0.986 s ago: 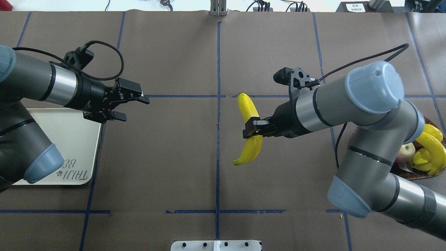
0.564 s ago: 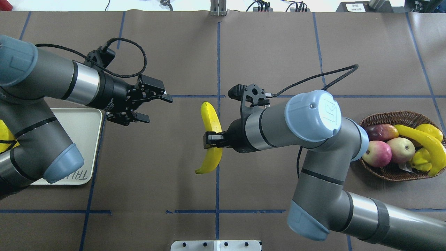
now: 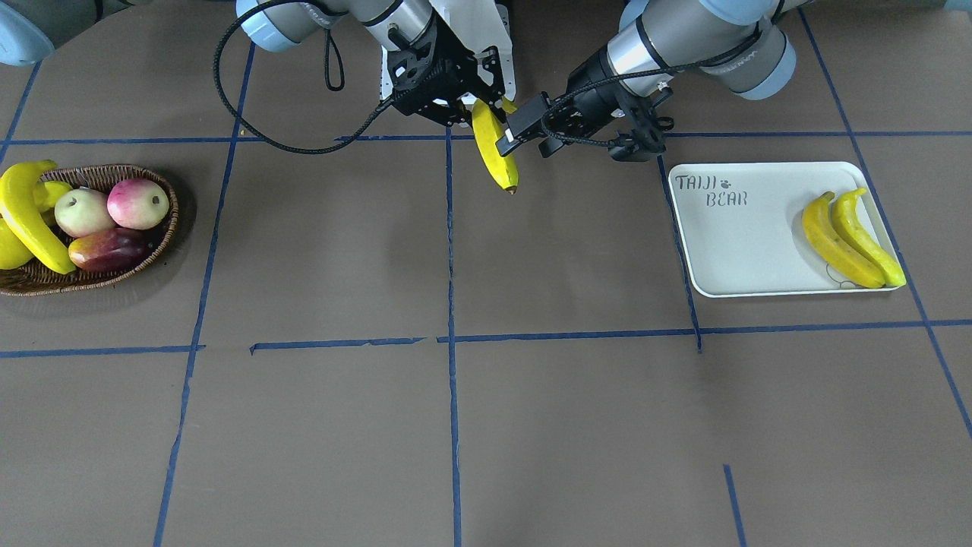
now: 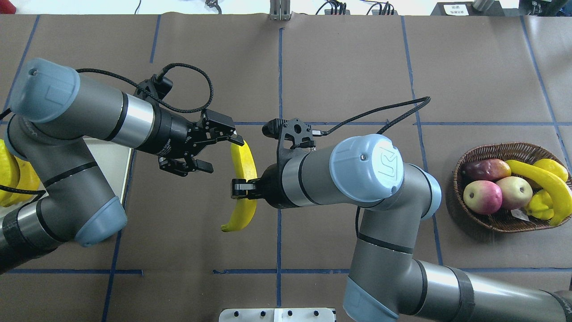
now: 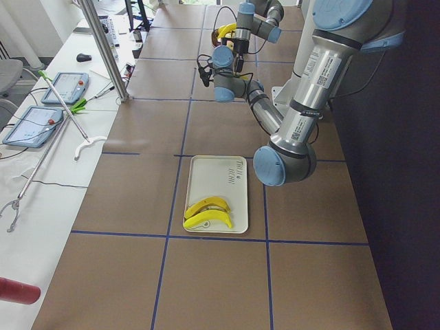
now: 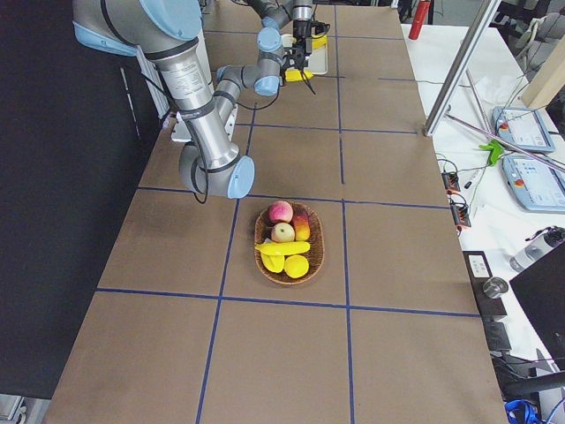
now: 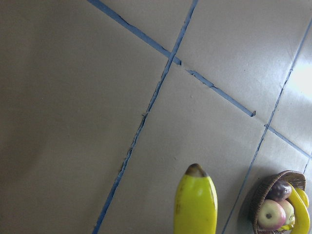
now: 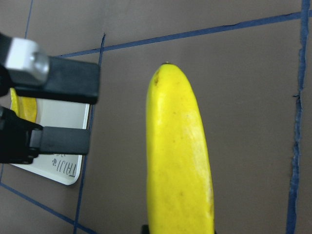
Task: Transfer all bananas from basket to plate
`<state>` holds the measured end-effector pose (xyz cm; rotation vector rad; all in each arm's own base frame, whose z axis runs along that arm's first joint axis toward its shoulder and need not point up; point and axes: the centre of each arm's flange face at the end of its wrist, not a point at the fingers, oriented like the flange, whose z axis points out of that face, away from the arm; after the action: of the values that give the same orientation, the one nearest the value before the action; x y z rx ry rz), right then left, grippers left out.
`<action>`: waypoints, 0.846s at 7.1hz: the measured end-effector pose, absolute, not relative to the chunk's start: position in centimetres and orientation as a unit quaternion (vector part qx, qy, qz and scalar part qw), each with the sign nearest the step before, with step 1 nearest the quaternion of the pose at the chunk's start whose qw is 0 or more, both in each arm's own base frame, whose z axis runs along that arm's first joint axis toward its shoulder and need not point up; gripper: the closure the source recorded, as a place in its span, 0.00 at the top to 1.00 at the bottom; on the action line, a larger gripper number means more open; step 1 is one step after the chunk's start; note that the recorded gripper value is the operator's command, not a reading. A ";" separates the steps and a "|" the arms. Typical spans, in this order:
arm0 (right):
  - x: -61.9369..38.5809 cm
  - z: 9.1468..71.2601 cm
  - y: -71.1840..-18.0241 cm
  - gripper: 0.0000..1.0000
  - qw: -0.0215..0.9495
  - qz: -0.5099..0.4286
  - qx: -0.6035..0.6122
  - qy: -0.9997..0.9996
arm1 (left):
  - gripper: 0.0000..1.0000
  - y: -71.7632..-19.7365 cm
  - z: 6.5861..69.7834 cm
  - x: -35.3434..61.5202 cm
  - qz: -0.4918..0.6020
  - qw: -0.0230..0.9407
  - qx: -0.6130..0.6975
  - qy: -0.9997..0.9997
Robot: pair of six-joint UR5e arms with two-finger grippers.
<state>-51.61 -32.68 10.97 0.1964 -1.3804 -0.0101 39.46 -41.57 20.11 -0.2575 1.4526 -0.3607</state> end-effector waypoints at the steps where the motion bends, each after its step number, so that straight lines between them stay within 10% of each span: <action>1: -51.9 10.5 -32.2 0.06 0.764 -0.004 0.091 -0.639 | 0.98 -41.3 20.0 39.8 -0.164 0.725 -0.122 0.658; 6: -52.0 9.6 -31.8 0.15 0.760 -0.003 0.091 -0.644 | 0.75 -40.3 19.9 41.3 -0.176 0.723 -0.120 0.657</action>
<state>-51.98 -31.80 9.61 0.1980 -1.4018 -0.0075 41.29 -40.30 19.87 -0.2656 1.4507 -0.3895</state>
